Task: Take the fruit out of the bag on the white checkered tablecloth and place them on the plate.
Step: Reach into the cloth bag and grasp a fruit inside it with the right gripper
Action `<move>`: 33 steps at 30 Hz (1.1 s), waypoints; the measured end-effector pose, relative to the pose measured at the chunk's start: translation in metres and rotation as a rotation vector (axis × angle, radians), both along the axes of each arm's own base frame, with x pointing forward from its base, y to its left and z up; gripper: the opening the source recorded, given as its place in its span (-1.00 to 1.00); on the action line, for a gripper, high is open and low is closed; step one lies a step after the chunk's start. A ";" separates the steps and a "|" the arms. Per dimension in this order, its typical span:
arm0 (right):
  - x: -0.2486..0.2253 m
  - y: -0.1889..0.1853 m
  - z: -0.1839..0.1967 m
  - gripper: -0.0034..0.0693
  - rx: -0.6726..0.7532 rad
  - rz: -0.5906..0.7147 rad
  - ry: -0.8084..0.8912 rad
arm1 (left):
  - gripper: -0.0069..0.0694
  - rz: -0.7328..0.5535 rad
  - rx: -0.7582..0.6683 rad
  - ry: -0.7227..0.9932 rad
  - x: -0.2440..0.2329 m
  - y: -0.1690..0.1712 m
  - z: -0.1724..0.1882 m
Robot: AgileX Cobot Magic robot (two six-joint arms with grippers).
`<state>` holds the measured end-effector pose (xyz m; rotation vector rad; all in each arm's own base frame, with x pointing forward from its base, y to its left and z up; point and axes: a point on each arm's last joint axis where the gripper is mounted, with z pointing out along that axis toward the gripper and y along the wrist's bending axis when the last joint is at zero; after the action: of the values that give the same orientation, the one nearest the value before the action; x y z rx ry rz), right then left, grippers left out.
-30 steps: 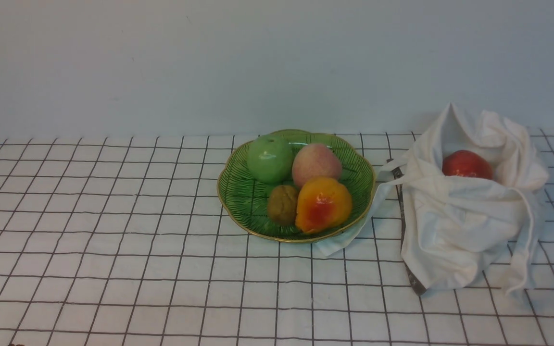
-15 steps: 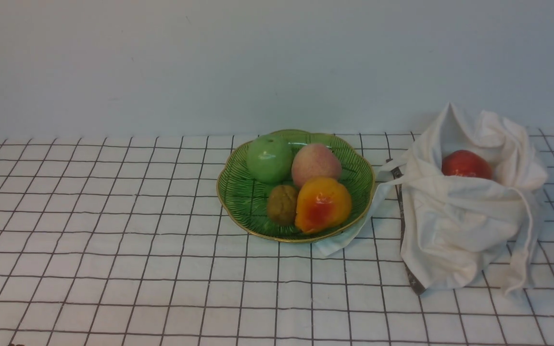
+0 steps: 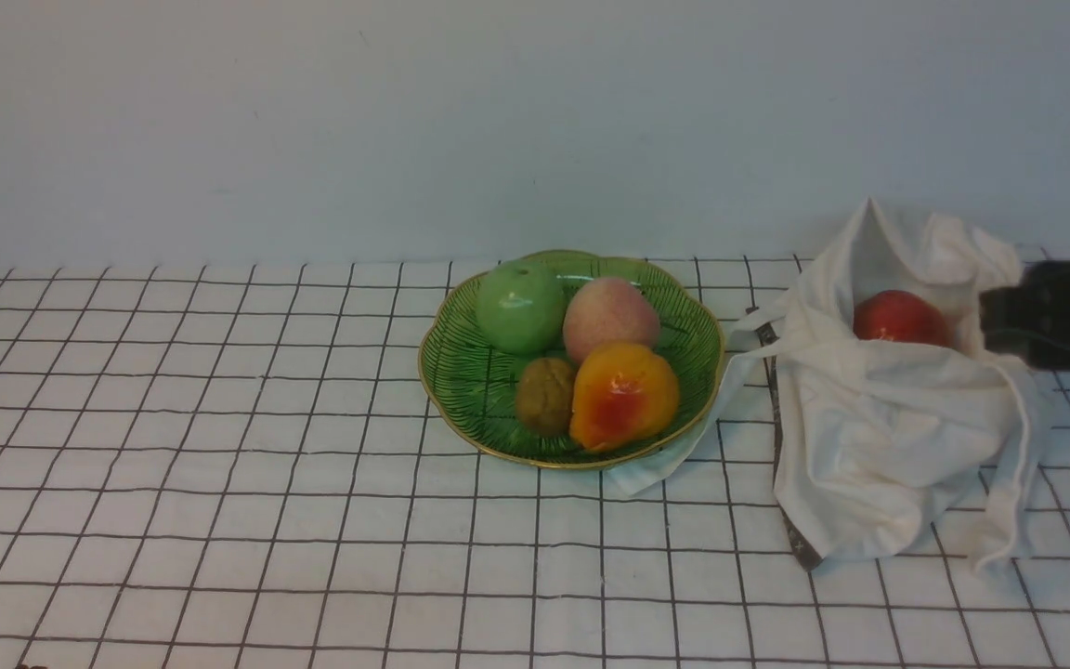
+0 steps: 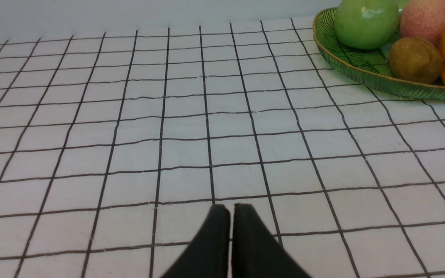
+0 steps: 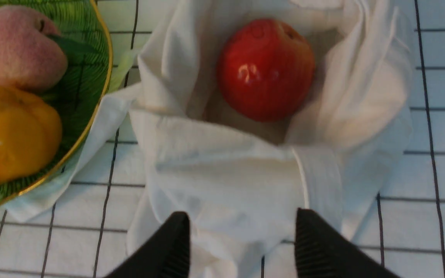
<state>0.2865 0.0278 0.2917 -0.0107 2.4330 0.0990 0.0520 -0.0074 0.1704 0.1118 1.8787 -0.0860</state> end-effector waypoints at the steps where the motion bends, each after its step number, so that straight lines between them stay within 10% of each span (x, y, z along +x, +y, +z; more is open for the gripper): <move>1: 0.014 0.001 -0.002 0.40 0.000 0.000 -0.005 | -0.84 0.000 0.000 0.000 0.000 0.000 0.000; 6: 0.063 0.006 -0.025 0.89 -0.004 0.000 0.032 | -0.84 0.000 0.000 0.000 0.000 0.000 0.000; 12: 0.107 0.010 -0.059 0.99 -0.026 0.007 0.083 | -0.84 0.000 0.000 0.000 0.000 0.000 0.000; 23: 0.131 0.008 -0.093 0.93 -0.122 0.048 0.132 | -0.84 0.000 0.000 0.000 0.000 0.000 0.000; 33: 0.135 0.008 -0.102 0.41 -0.133 0.051 0.165 | -0.84 0.000 0.000 0.000 0.000 0.000 0.000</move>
<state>0.4210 0.0354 0.1894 -0.1294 2.6007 -0.0410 0.0520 -0.0074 0.1704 0.1118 1.8787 -0.0860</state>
